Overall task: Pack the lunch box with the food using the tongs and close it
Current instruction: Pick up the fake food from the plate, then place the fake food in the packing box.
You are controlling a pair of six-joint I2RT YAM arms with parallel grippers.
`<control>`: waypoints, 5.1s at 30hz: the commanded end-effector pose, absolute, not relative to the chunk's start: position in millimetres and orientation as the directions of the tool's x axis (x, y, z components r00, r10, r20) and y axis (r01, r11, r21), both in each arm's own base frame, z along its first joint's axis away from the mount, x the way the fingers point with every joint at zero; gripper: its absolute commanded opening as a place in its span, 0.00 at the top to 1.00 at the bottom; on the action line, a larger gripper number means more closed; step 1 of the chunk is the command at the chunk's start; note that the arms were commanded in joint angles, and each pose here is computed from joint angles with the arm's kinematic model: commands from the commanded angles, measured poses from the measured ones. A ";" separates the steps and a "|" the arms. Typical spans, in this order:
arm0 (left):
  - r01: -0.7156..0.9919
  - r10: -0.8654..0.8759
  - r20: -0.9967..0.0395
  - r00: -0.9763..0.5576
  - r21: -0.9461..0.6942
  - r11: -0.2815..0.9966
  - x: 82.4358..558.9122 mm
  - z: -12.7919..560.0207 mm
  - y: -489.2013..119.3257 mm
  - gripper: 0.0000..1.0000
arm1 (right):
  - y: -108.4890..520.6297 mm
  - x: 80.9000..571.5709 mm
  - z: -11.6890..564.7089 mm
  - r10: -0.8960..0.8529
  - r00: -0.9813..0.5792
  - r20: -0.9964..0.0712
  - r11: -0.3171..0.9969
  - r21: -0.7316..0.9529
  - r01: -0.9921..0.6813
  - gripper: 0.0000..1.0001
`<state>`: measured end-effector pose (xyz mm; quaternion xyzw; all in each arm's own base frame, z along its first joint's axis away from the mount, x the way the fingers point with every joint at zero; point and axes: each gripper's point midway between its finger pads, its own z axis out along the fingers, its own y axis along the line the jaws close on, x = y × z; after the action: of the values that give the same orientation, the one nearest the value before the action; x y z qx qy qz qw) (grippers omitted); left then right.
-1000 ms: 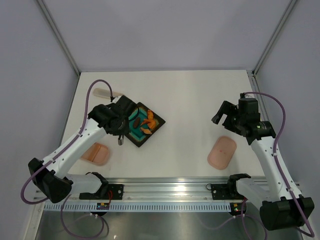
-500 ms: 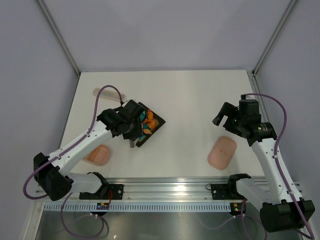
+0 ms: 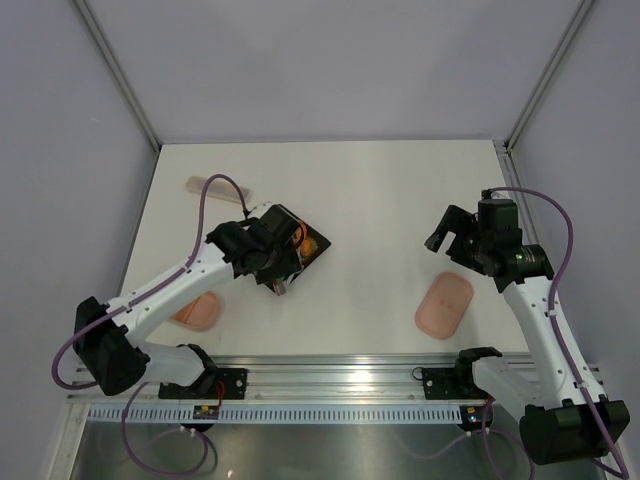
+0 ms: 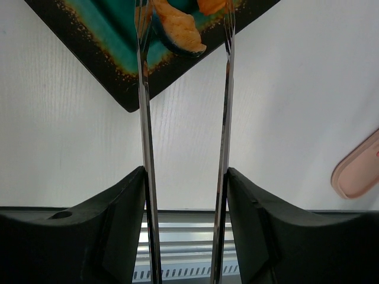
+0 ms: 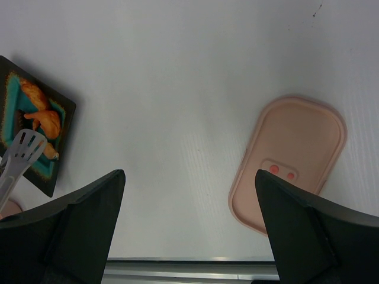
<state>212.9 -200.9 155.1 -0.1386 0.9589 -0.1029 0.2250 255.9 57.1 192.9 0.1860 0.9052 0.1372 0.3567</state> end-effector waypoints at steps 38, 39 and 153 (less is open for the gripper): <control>-0.363 -0.397 -0.471 -0.788 -0.166 0.917 210.3 150.9 -169.2 0.53 | 57.6 264.4 209.9 0.437 -0.646 -0.626 0.892 0.397 0.219 0.01; -0.358 -0.393 -0.469 -0.791 -0.166 0.919 210.0 149.7 -170.1 0.53 | 57.6 264.4 210.0 0.437 -0.645 -0.627 0.891 0.397 0.218 0.00; -0.748 -0.615 -0.565 -0.549 0.005 0.664 136.4 204.0 23.1 1.00 | 66.4 273.8 202.3 0.431 -0.660 -0.615 0.887 0.422 0.187 0.00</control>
<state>179.4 -10.7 206.2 -0.4147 0.8564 0.0350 0.3056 268.2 65.0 195.2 0.1772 0.9009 0.1572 0.3636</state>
